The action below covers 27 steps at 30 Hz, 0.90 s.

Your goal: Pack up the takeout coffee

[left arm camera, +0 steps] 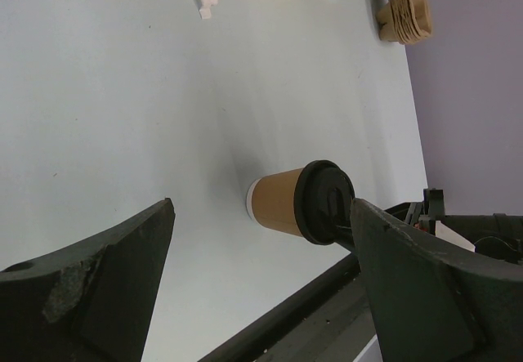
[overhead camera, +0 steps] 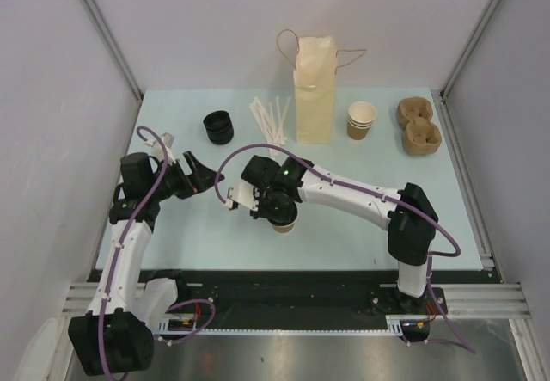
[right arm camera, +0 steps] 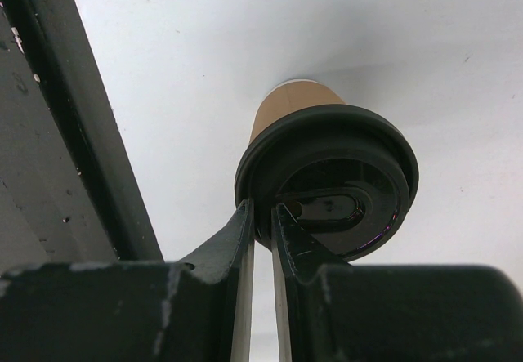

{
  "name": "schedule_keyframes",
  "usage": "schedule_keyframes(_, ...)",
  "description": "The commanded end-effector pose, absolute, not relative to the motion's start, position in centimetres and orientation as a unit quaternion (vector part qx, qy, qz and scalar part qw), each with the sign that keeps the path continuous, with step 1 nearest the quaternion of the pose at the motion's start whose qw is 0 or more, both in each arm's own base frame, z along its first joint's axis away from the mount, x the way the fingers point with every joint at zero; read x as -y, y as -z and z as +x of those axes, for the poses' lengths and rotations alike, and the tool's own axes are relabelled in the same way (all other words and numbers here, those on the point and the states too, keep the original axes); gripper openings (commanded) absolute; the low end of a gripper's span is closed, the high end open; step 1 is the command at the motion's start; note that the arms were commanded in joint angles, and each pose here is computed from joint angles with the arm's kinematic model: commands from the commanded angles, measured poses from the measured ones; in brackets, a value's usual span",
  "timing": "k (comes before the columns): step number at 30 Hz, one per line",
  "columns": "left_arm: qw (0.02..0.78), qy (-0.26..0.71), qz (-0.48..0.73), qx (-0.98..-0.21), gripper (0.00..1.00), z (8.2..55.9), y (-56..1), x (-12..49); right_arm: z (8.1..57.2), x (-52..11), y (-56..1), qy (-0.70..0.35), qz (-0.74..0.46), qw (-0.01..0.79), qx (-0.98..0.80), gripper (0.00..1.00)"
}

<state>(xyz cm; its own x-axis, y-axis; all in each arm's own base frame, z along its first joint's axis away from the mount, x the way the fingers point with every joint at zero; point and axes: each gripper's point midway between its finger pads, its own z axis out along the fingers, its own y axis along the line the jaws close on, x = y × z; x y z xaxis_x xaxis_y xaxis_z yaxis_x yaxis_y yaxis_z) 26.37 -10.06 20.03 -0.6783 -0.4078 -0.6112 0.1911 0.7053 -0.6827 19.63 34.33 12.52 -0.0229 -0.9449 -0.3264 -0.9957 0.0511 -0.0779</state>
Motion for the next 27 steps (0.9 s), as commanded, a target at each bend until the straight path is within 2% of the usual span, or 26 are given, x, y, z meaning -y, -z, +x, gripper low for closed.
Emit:
schedule_keyframes(1,0.405,0.387,-0.060,-0.826,0.93,26.54,-20.57,10.13,20.12,-33.98,-14.35,-0.082,-0.676,0.165,-0.713,0.16)
schedule_keyframes(16,0.405,0.390,-0.059,-0.825,0.93,26.55,-20.65,10.21,19.62,-33.90,-14.33,-0.093,-0.675,0.158,-0.715,0.17)
schedule_keyframes(21,0.405,0.391,-0.058,-0.825,0.93,26.53,-20.70,10.23,19.46,-34.17,-14.19,-0.102,-0.674,0.154,-0.715,0.20)
schedule_keyframes(27,0.405,0.391,-0.057,-0.825,0.93,26.49,-20.71,10.25,19.33,-34.12,-13.64,-0.105,-0.675,0.145,-0.716,0.27)
